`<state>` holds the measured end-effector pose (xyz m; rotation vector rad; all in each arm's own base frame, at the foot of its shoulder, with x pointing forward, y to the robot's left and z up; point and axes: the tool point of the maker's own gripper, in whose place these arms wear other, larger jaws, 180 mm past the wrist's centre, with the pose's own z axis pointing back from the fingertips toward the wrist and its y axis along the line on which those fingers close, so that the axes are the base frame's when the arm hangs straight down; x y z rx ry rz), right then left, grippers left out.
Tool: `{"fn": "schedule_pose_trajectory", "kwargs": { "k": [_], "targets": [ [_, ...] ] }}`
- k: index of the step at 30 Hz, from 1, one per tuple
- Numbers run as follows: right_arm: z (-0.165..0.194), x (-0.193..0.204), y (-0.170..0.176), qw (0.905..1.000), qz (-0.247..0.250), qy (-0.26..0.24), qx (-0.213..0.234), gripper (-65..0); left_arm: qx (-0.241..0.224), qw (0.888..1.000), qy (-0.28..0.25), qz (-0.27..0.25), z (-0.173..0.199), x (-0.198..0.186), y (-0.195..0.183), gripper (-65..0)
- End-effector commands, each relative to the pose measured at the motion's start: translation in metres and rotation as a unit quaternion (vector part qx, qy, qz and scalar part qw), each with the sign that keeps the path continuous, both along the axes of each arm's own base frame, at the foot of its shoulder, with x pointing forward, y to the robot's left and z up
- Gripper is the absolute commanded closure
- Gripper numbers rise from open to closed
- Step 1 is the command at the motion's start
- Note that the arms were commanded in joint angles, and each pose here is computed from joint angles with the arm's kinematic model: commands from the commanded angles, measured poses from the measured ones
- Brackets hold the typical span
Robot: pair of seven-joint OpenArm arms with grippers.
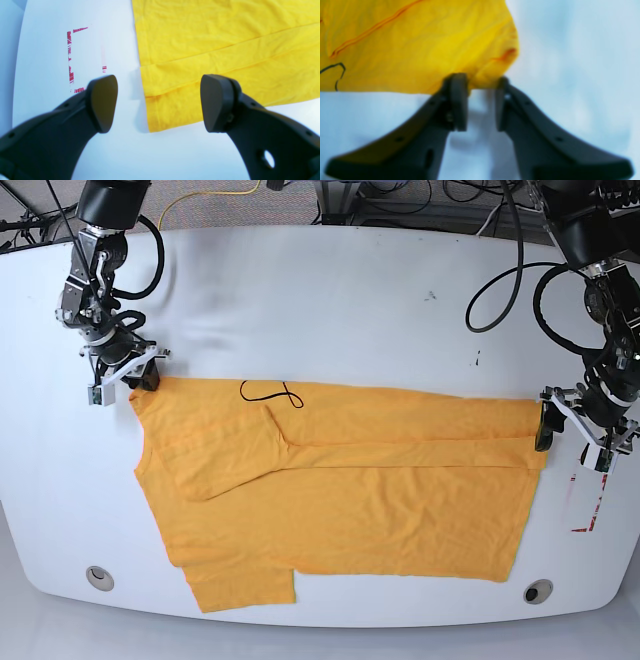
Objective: Fold the T-shirt properly
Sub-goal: 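Close both grippers again on the two ends of the folded edge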
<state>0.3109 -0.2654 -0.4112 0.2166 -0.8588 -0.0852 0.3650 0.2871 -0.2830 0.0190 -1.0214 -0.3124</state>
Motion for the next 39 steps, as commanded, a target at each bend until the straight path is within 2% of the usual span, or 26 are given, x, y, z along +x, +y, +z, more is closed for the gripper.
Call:
{"fn": "schedule_pose_trajectory", "kwargs": {
  "k": [1, 11, 23, 39],
  "targets": [
    [0.028, 0.022, -0.011, 0.9989, -0.003, -0.043, -0.015, 0.0, 0.006, 1.0, -0.028, -0.007, 0.019, 0.006, 0.003, -48.5],
    [0.038, 0.024, -0.012, 0.9984, 0.001, -0.052, -0.022, 0.0, 0.004, 1.0, -0.029, -0.006, 0.02, 0.007, 0.002, -49.1],
    [0.014, 0.009, -0.013, 0.9996, -0.002, -0.022, -0.016, 0.0, 0.016, 1.0, -0.005, -0.006, 0.007, -0.005, 0.008, -48.9],
    [0.012, 0.01, -0.009, 0.9998, -0.003, -0.02, -0.008, -0.3, 0.007, 1.0, -0.007, 0.002, 0.005, -0.004, 0.01, -49.3]
  ]
}}
